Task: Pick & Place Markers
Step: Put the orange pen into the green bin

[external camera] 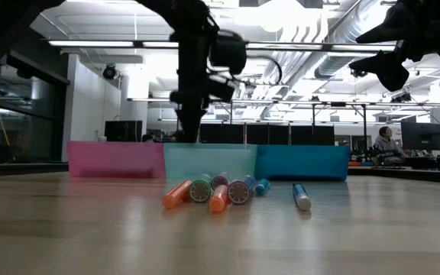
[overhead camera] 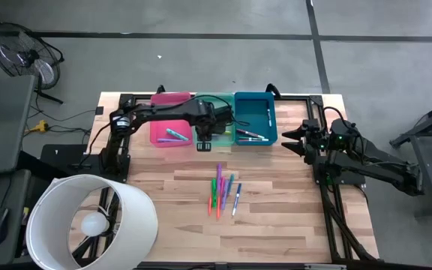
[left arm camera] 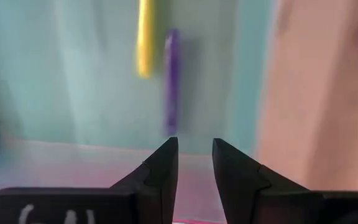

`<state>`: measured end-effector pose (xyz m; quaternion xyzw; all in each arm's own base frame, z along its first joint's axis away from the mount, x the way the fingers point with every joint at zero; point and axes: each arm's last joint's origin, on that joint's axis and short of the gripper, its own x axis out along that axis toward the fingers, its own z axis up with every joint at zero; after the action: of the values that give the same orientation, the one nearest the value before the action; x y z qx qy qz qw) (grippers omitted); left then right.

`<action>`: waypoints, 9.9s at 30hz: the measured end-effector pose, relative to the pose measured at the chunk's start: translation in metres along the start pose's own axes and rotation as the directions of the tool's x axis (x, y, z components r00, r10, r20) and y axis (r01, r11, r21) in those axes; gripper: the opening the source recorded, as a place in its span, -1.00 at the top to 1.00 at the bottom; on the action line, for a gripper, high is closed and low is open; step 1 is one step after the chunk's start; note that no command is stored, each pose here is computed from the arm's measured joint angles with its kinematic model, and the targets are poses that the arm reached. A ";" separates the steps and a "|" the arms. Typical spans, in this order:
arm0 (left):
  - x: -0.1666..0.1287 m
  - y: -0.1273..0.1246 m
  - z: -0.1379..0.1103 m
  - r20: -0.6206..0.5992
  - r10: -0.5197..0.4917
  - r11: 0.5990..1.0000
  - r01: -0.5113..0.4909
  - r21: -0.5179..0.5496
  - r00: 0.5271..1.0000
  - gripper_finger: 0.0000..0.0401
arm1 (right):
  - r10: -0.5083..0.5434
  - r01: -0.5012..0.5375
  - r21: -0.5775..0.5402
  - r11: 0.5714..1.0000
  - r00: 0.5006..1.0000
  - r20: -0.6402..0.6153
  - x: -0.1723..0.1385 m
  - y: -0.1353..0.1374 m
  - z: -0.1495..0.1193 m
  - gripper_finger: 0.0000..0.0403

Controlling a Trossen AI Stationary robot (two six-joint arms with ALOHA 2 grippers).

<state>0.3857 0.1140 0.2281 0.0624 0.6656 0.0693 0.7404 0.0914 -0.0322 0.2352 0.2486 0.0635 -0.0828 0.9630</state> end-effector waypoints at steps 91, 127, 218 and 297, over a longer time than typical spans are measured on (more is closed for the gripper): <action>-0.001 -0.252 0.013 0.038 -0.227 0.265 0.099 -0.959 0.973 -0.11 | -0.002 0.002 0.002 1.000 1.000 -0.004 0.001 0.000 0.000 -0.24; 0.011 -0.243 0.012 -0.016 -0.176 0.150 0.011 -0.989 0.984 -0.11 | -0.002 0.002 0.002 1.000 1.000 -0.005 0.001 0.000 0.000 -0.24; 0.045 -0.270 -0.009 -0.087 -0.288 0.289 0.000 -0.957 0.954 0.78 | -0.002 0.002 0.002 1.000 1.000 -0.005 0.001 0.000 0.000 -0.24; -0.068 0.035 0.029 0.037 0.200 0.948 -0.184 -0.258 0.979 0.87 | -0.002 0.002 0.002 1.000 1.000 -0.005 0.001 0.000 0.000 -0.24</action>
<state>0.4066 0.1352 0.3044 0.0342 0.6186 0.2235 0.7525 0.0921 -0.0326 0.2349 0.2495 0.0661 -0.0834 0.9625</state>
